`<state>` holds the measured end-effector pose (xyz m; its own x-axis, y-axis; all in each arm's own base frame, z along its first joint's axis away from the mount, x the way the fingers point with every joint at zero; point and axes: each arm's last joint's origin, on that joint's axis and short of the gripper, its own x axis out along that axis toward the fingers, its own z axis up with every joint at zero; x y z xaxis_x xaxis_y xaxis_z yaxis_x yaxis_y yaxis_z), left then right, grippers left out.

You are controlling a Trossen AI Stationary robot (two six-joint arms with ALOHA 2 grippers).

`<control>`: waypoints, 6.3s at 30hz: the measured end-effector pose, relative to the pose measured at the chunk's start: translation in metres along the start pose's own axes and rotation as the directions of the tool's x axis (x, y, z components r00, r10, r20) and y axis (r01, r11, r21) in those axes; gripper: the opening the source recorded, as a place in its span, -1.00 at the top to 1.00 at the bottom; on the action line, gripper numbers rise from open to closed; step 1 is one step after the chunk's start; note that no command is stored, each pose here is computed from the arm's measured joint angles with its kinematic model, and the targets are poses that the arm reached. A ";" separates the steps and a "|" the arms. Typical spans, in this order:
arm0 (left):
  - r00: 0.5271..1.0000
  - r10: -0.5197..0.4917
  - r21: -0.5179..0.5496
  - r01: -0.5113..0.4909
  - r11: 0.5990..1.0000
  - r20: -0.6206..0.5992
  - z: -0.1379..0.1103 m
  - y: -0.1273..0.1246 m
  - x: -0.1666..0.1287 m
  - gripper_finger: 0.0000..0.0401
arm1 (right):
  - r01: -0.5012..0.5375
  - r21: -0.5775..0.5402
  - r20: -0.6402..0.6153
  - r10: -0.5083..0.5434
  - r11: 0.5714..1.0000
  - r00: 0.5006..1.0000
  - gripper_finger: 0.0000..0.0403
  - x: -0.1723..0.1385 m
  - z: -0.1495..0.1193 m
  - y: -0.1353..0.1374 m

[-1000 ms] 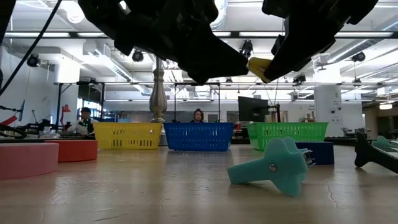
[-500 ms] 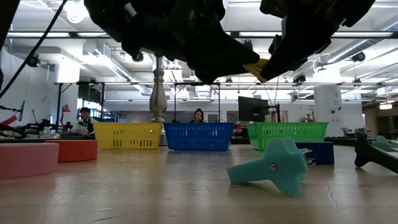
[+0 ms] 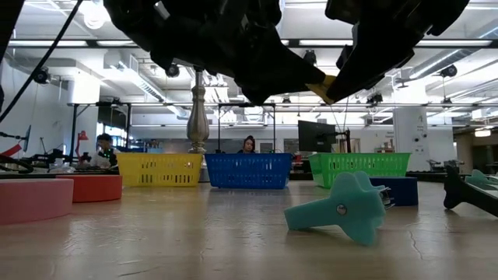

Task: Pick and place Stapler, Stapler remover, tape
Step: Put the yellow stapler into the yellow bin, then put the left blue staple remover into the blue bin

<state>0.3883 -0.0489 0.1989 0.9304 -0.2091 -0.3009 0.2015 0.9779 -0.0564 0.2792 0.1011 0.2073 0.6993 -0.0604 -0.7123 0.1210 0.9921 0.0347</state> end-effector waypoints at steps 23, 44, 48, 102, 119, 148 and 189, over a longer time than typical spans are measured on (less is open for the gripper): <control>0.960 0.178 0.009 -0.181 0.984 -0.214 -0.019 0.006 -0.005 0.60 | 0.047 0.046 -0.057 -0.045 0.998 0.997 0.19 0.001 -0.009 -0.004; 0.739 0.595 0.104 -0.597 0.796 -0.317 -0.001 0.013 -0.117 0.59 | 0.047 0.044 -0.059 -0.045 0.998 0.997 0.19 0.001 -0.009 -0.004; 0.707 0.633 0.031 -0.659 0.752 -0.315 -0.024 0.024 -0.139 0.58 | 0.048 0.042 -0.059 -0.045 0.998 0.997 0.18 0.001 -0.009 -0.004; 0.912 0.407 -0.338 -0.397 0.853 -0.046 -0.058 0.047 -0.160 0.26 | 0.063 0.033 -0.058 -0.061 0.997 0.996 0.15 0.004 -0.008 -0.010; 0.987 0.130 -0.104 -0.120 0.987 0.094 -0.020 0.002 -0.145 0.28 | 0.061 0.040 -0.070 -0.059 0.997 0.996 0.15 0.005 -0.011 -0.011; 0.960 -0.274 -0.034 0.272 0.962 -0.060 -0.008 -0.038 -0.003 0.28 | 0.062 0.036 -0.070 -0.060 0.997 0.996 0.15 0.005 -0.012 -0.011; 0.945 -0.199 -0.126 0.171 0.977 -0.259 -0.064 -0.099 0.062 0.28 | 0.086 0.000 -0.145 -0.085 0.996 0.986 0.15 0.012 -0.040 -0.016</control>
<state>0.4064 -0.1584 0.1246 0.7602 -0.3897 -0.5199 0.3170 0.9209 -0.2268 0.2576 0.0892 0.1700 0.5765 -0.1277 -0.8070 0.1801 0.9833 -0.0269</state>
